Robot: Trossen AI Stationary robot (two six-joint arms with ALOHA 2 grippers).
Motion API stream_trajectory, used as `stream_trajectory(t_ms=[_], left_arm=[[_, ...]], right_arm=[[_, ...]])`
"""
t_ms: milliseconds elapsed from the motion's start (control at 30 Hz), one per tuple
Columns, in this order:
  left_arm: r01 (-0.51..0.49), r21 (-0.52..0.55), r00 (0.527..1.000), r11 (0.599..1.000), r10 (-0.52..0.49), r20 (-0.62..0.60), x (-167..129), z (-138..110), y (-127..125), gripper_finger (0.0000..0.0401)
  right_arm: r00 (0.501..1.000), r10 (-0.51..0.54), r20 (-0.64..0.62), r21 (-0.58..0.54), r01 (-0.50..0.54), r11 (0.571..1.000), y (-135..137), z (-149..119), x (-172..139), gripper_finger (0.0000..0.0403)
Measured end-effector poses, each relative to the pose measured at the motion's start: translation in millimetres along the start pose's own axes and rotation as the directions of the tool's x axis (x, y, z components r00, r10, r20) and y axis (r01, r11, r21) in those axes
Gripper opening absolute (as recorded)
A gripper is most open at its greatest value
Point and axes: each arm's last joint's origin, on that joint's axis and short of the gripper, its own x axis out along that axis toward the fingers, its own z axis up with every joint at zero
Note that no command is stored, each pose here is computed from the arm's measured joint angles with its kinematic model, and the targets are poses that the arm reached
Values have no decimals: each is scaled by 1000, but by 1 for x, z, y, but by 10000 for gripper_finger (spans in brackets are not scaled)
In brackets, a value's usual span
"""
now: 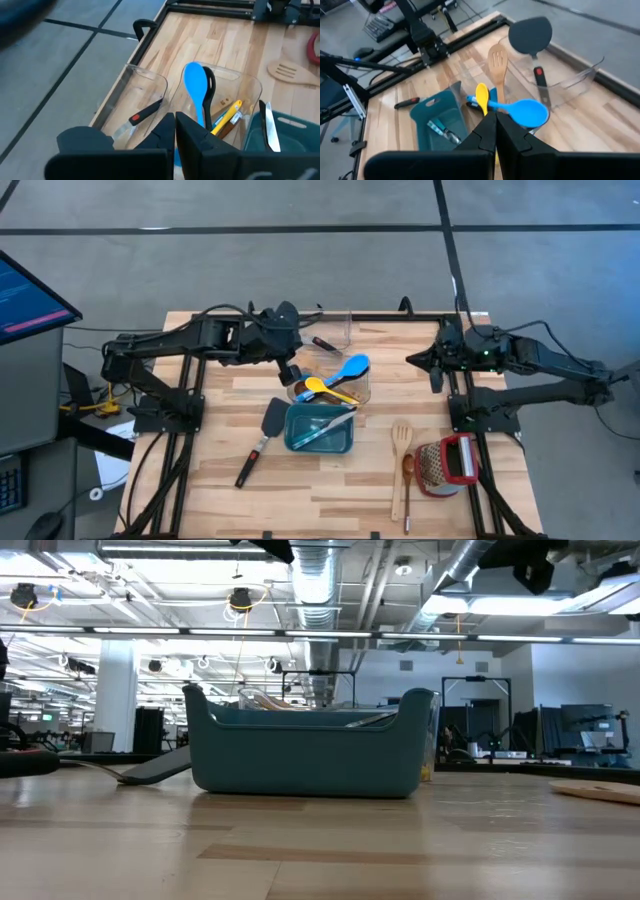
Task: Pick & Place Kitchen Items
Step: Put the turner spatula into the top transparent bin
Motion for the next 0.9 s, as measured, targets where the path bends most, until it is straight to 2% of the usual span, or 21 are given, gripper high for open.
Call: stream_trajectory(t_ms=[267, 400, 533, 767, 900], left_arm=[[27, 45, 994, 999, -23, -102, 0, -10, 0, 2], [107, 29, 984, 994, -102, -144, -1, -14, -2, 2], [109, 8, 974, 994, -105, -199, 6, -28, -4, 2], [29, -174, 947, 984, -83, -312, 15, -73, -1, 2], [24, -348, 913, 937, -162, -374, 13, -102, -5, 2]], right_arm=[[994, 5, -114, 21, -3, 1000, 12, -6, 26, 0], [988, -32, -152, 35, 37, 999, 17, -9, 40, 0], [984, -78, -161, 21, 83, 996, 23, -9, 49, 0], [988, -90, -122, -58, 83, 995, 38, 8, 52, 0], [993, -75, -90, -133, 63, 989, 42, 20, 47, 0]])
